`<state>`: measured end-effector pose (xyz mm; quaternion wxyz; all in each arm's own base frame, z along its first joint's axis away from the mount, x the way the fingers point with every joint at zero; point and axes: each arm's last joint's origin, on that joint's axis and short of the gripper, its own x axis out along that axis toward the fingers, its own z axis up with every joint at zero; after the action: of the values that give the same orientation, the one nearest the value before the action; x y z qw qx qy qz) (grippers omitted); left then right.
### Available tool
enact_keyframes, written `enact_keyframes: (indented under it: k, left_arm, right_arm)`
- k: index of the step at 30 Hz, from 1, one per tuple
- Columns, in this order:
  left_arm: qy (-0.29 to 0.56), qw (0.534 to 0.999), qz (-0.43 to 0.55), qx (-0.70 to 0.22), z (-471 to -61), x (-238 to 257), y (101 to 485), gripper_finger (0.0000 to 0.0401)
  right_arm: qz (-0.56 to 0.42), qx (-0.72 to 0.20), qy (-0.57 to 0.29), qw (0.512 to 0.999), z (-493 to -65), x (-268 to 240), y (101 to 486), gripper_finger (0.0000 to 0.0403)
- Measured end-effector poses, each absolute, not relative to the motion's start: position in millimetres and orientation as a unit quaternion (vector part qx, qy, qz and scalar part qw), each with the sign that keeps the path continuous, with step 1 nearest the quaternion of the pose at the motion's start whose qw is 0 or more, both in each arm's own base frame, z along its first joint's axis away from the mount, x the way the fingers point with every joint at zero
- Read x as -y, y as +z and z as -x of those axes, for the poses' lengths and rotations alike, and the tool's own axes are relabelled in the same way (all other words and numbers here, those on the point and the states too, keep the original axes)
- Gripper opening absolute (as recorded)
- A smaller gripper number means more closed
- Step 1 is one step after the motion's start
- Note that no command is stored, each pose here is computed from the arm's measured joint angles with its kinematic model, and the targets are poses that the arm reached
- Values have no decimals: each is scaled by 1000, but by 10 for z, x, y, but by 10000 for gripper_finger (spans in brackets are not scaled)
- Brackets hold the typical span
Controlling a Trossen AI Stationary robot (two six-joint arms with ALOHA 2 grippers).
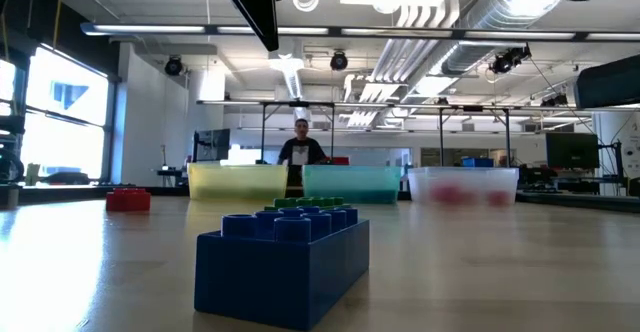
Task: Sort & place blocks by color
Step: Put the green game piece into the yellow bin
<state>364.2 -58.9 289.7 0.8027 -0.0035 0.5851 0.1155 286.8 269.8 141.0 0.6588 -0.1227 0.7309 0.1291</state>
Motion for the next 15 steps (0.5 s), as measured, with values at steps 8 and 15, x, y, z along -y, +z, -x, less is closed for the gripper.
enact_keyframes:
  k: [8,15]
  left_arm:
    - [100,802,-38,-588,-3642,574,2898,205]
    - [124,785,-69,-603,-3600,455,2904,205]
  right_arm:
    - [40,-745,50,664,-2937,-2613,1423,112]
    - [36,-711,-25,702,-2940,-2523,1590,112]
